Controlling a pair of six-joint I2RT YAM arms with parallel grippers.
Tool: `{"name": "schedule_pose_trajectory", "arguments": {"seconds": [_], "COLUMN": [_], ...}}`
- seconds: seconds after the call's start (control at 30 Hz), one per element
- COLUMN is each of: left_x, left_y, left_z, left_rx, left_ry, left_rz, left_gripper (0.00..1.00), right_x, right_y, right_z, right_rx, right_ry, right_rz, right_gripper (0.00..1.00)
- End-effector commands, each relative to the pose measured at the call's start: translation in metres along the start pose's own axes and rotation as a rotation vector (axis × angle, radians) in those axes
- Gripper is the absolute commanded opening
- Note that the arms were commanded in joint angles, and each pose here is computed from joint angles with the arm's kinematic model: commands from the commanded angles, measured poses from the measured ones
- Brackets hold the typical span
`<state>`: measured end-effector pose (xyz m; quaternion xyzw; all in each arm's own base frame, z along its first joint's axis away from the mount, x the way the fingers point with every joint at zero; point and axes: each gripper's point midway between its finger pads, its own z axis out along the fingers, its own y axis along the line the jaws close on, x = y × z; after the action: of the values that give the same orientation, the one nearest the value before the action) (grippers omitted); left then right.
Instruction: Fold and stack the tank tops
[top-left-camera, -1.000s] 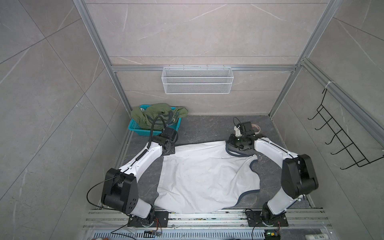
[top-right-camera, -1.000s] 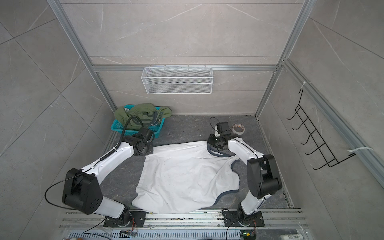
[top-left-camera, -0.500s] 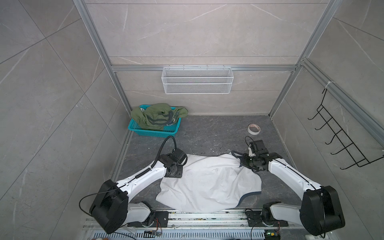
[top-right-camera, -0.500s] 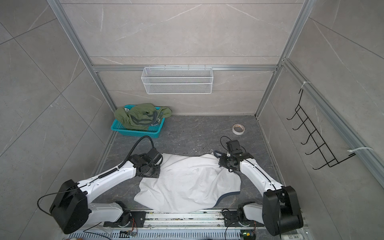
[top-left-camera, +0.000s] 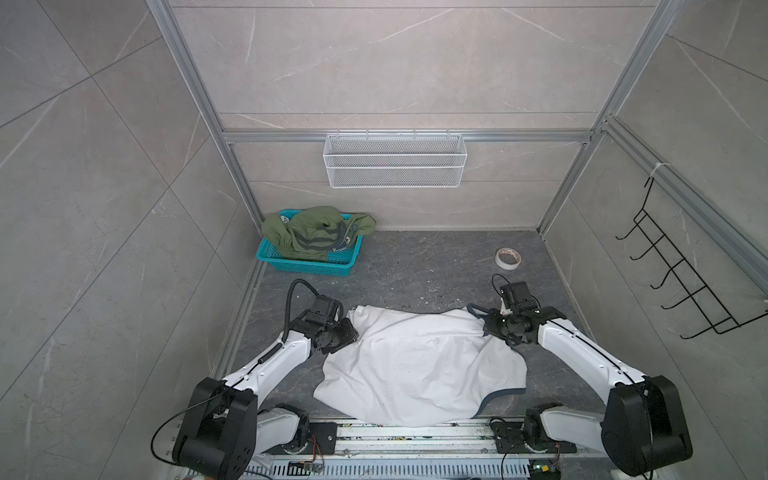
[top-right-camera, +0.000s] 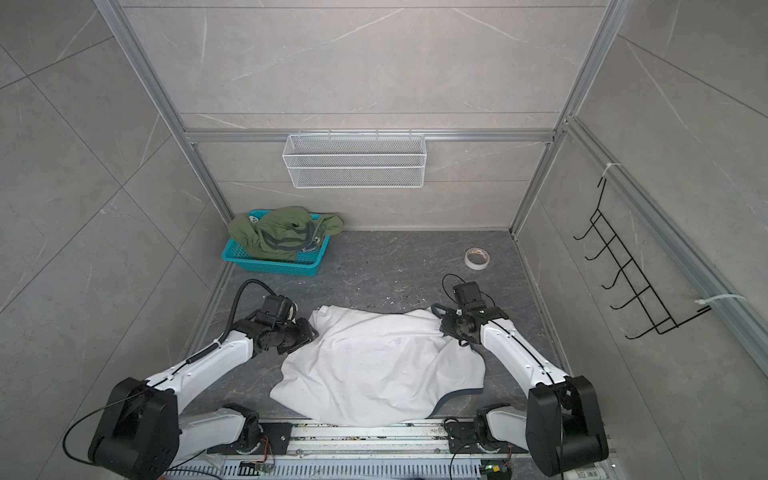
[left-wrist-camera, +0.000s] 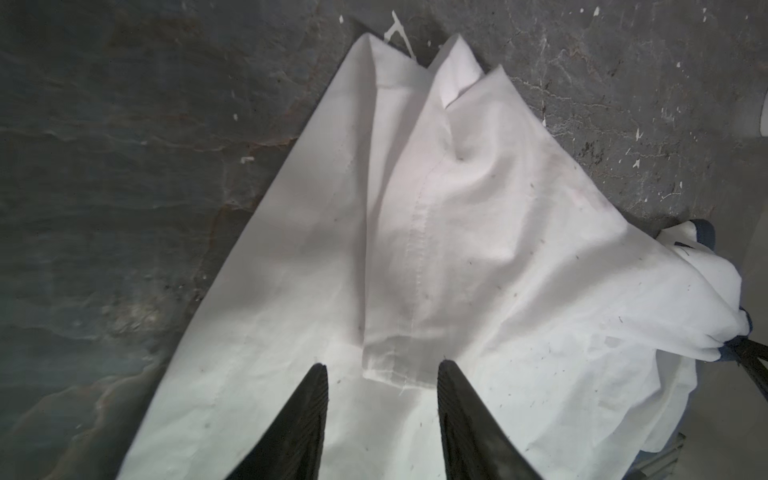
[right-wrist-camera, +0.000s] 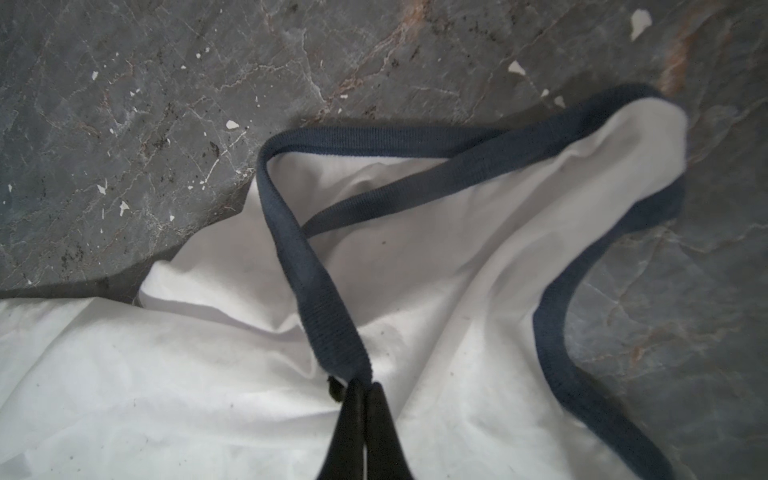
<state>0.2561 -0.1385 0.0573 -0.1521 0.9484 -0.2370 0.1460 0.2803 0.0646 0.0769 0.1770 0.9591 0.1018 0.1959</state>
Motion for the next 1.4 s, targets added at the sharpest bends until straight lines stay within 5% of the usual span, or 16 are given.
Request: {"name": "schedule_pose_trajectory", "arguments": {"seconds": [0.0, 0.47, 1.37], "left_x": [-0.009, 0.017, 0.006], "left_y": [-0.021, -0.001, -0.039], "left_z": [0.008, 0.025, 0.013], "left_rx": [0.131, 0.119, 0.199], "left_ry": [0.008, 0.08, 0.042], "left_rz": [-0.041, -0.121, -0.057], "left_gripper": [0.43, 0.48, 0.3], "right_x": [0.003, 0.001, 0.005], "right_y": [-0.008, -0.005, -0.005], "right_z": [-0.001, -0.003, 0.0], "right_rx": [0.031, 0.023, 0.011], "right_ry": [0.0, 0.002, 0.016], "right_rz": [0.015, 0.011, 0.018], "right_gripper": [0.0, 0.0, 0.0]}}
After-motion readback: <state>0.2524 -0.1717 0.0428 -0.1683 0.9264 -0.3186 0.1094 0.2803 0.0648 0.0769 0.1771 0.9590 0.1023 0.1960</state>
